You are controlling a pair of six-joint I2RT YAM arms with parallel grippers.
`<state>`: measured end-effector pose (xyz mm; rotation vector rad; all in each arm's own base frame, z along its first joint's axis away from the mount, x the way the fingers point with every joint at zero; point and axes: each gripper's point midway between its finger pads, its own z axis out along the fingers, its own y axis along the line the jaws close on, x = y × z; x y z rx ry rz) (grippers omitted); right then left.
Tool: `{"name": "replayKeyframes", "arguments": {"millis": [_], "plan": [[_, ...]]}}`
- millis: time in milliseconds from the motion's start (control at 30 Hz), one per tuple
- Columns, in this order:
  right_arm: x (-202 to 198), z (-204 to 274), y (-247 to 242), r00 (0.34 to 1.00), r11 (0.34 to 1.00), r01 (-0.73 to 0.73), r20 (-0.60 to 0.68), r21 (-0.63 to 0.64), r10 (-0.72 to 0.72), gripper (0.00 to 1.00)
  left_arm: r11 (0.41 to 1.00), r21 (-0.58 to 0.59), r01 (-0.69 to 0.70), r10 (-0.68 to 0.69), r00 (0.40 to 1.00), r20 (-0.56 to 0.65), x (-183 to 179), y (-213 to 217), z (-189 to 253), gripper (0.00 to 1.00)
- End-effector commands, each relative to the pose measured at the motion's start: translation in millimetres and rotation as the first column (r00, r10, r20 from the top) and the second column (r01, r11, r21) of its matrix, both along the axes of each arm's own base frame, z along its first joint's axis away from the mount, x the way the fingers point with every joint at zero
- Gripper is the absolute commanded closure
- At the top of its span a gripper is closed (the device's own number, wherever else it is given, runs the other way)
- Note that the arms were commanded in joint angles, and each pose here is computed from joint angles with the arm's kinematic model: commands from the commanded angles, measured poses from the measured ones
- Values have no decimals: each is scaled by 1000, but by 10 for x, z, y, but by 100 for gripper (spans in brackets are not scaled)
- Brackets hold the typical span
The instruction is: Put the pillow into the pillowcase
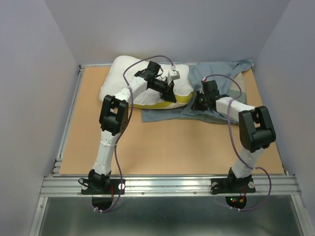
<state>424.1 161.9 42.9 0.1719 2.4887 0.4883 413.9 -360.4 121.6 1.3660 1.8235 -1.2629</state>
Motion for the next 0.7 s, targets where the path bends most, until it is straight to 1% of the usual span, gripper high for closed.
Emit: {"name": "replayKeyframes", "arguments": {"millis": [0,33,67,100,167,267,333,367,400,433,467,500,533,567,633,667], "plan": [[-217,788,24,979,994,-109,177,23,104,99,995,-8,-98,98,987,126,182,84,424,100],[-298,846,37,975,991,-130,186,30,122,99,994,-14,-110,111,986,127,199,77,442,100],[-372,1035,23,965,989,-142,229,32,132,99,992,-12,-124,124,985,117,209,77,397,100],[-424,1060,15,963,988,-149,233,32,138,99,987,-26,-157,159,980,122,275,50,442,100],[-563,1153,19,953,982,-183,252,37,168,99,986,-29,-166,168,975,143,292,-40,448,100],[-721,1116,51,949,972,-226,238,56,207,99,979,2,-204,200,963,181,286,-225,382,100],[-762,1047,62,948,968,-243,223,57,225,100,971,-16,-237,237,964,122,308,-302,335,100],[-712,942,15,959,976,-214,197,33,204,100,976,-55,-212,216,973,82,293,-352,339,100],[-703,965,18,960,977,-211,198,37,200,99,977,-76,-198,201,979,43,271,-358,346,100],[-619,849,-71,973,988,-157,172,-5,156,91,977,-95,-192,194,981,10,263,-346,371,100],[-545,849,-102,979,993,-113,167,-10,113,77,974,-112,-195,195,981,-15,253,-319,391,100],[-487,830,-134,983,997,-81,163,-20,83,68,976,-131,-175,173,985,-28,202,-306,418,100],[-419,716,-174,988,998,-48,142,-40,53,60,976,-142,-164,161,986,-30,166,-287,431,100],[-362,704,-164,989,999,-29,144,-31,33,51,977,-157,-144,141,990,-33,91,-258,458,100],[-222,638,-174,986,999,5,168,-34,1,45,978,-161,-129,124,991,-41,28,-244,451,100],[-193,503,-164,989,999,13,145,-33,-8,39,979,-162,-124,118,992,-48,5,-240,451,100]]}}
